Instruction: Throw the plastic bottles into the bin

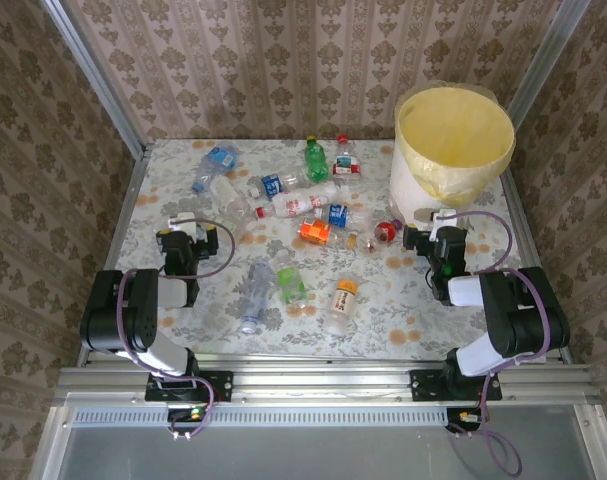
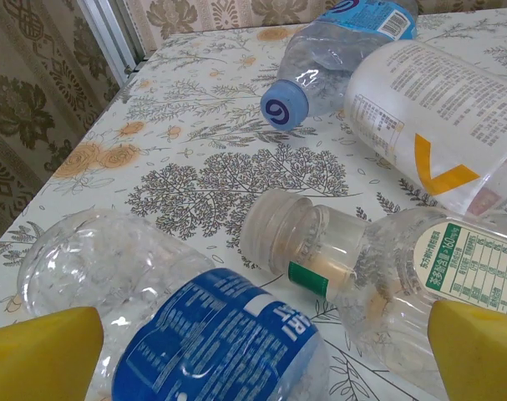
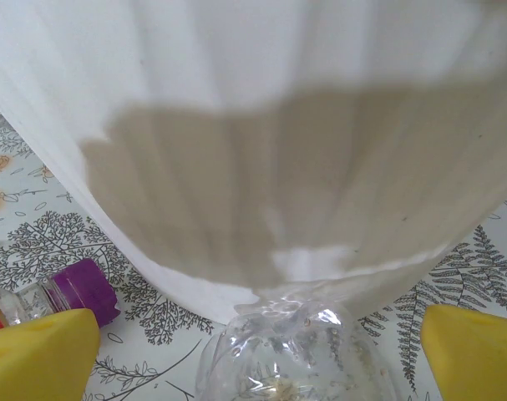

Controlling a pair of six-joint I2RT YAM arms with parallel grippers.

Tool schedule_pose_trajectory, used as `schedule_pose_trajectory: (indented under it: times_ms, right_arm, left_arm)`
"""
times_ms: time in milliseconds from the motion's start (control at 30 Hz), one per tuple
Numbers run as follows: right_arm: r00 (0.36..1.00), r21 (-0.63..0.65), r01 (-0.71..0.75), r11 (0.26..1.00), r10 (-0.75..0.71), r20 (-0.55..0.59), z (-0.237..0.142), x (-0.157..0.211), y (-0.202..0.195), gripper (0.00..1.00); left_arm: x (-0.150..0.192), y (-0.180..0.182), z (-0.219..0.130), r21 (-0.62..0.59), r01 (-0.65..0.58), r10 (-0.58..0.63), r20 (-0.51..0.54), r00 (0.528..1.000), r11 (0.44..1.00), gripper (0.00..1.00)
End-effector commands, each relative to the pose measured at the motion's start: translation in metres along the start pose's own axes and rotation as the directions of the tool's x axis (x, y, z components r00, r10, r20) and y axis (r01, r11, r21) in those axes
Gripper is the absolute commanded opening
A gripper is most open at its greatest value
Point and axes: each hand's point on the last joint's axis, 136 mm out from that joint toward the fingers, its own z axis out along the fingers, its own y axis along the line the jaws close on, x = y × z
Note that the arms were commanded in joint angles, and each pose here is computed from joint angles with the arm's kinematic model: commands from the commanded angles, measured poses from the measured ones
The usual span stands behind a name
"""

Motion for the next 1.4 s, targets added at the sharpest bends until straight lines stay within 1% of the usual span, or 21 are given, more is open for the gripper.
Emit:
schedule_pose_trajectory:
  times_ms: [0, 1267, 1367]
  right_arm:
    - [0.998, 0.034, 0.005, 0.999, -0.007, 0.066, 0.0039, -0.0208, -0.0039, 1.00]
    - [0.997, 0.033, 0.004, 0.999, -0.006, 0.070, 0.0030, -0.0212, -0.0041, 1.00]
    - [0.996, 0.033, 0.010, 0.999, -0.013, 0.088, -0.0011, -0.0248, -0.0029, 1.00]
  left_arm:
    - [-0.0132, 0.0004, 0.0045, -0.008, -0.015, 0.015, 0.036, 0.999, 1.000, 1.00]
    - [-0.0129, 0.0007, 0.0047, -0.005, -0.015, 0.015, 0.036, 0.999, 1.000, 1.00]
    - [-0.0140, -0.0002, 0.0008, -0.002, -0.014, 0.014, 0.060, 0.998, 1.000, 1.00]
